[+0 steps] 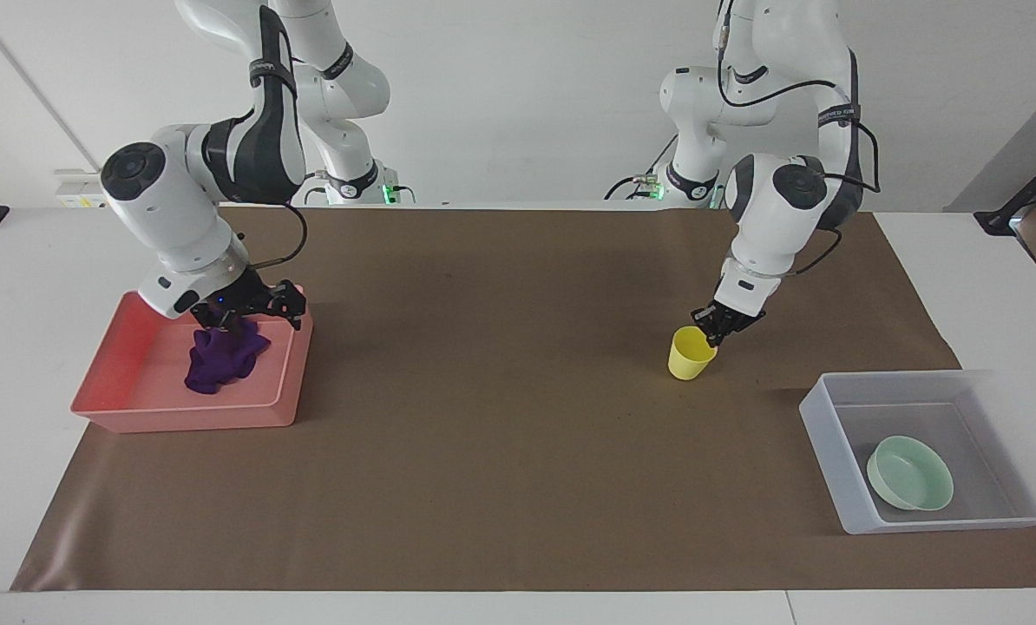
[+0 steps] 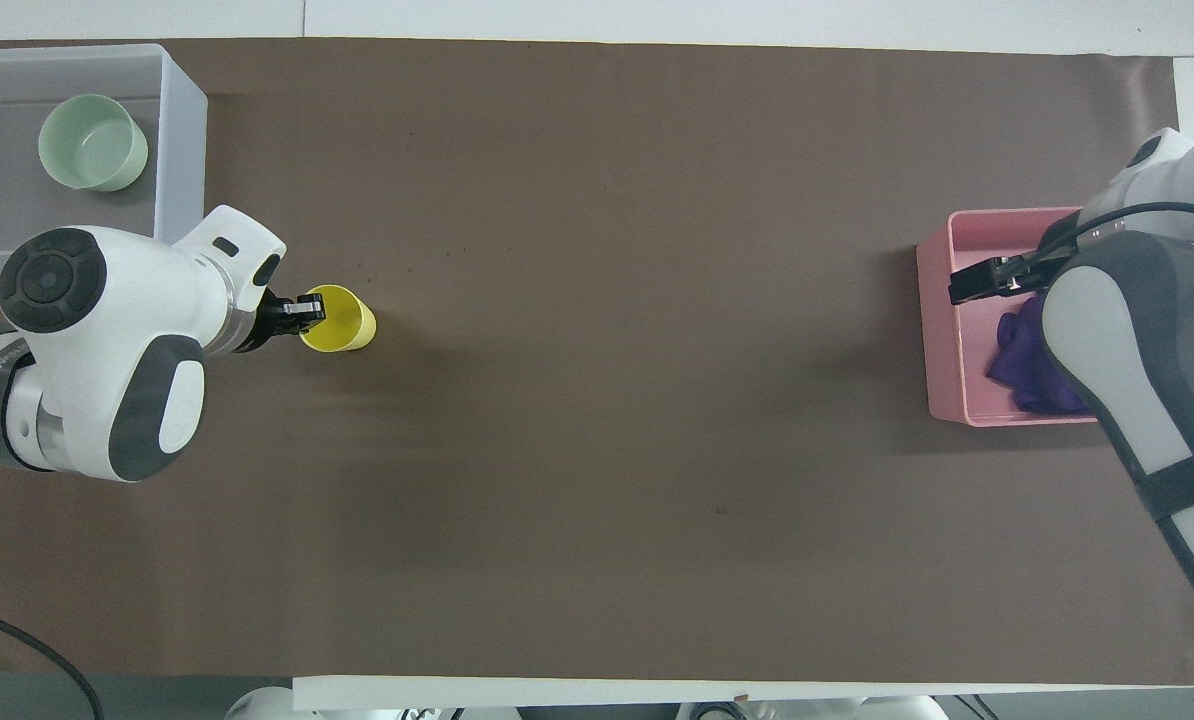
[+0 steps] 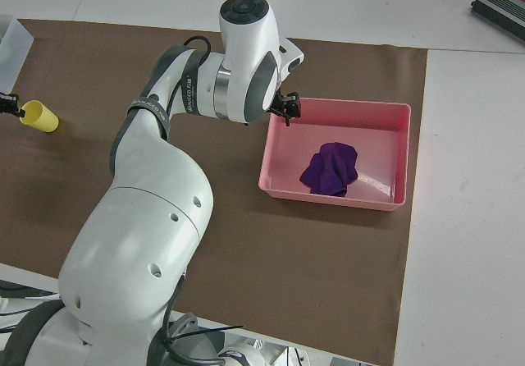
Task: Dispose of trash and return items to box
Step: 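Grasp the yellow cup with the left gripper while the right gripper hovers, then carry the yellow cup into the green bowl in the white bin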
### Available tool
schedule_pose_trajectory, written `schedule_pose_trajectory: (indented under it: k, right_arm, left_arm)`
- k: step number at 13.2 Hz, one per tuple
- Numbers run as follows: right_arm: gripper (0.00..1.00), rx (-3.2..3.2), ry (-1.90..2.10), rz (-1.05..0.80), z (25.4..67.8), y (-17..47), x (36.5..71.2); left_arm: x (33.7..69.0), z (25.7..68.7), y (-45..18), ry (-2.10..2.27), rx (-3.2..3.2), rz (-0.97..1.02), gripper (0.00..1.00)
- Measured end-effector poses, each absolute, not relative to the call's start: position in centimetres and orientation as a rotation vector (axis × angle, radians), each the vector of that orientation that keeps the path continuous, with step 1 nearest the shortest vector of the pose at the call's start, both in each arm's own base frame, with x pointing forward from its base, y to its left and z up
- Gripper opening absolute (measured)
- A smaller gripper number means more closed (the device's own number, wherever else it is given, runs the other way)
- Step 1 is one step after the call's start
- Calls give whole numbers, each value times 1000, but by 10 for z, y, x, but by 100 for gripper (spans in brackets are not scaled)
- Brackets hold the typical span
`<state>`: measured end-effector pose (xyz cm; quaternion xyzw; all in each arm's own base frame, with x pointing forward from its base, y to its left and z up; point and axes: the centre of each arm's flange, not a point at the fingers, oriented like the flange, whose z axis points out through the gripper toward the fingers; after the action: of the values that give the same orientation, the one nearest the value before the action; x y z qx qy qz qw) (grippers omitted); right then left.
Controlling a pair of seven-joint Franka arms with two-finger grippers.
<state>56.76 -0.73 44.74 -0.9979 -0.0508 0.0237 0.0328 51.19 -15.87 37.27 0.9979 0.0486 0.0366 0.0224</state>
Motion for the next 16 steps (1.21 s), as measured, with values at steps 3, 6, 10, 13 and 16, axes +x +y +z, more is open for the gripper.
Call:
schedule_pose_trajectory:
  k: [3, 6, 10, 13, 16]
  right_arm:
    - [100, -3058, -84, 106, 474, 18, 570]
    - [100, -3049, -81, 183, 510, 18, 567]
    - [100, -3044, -104, 274, 566, 9, 557]
    - [100, -3086, -184, 287, 607, -1, 547]
    - [100, -3092, -194, 303, 619, -5, 535]
  left_arm:
    - [533, 424, -164, 253, 3073, 134, 3]
    - [587, 509, -111, 477, 3038, 212, 3]
    - [656, 489, 59, 764, 3000, 319, 2]
    - [696, 441, 105, 794, 3010, 330, 2]
    - [710, 413, 113, 792, 3010, 365, 2]
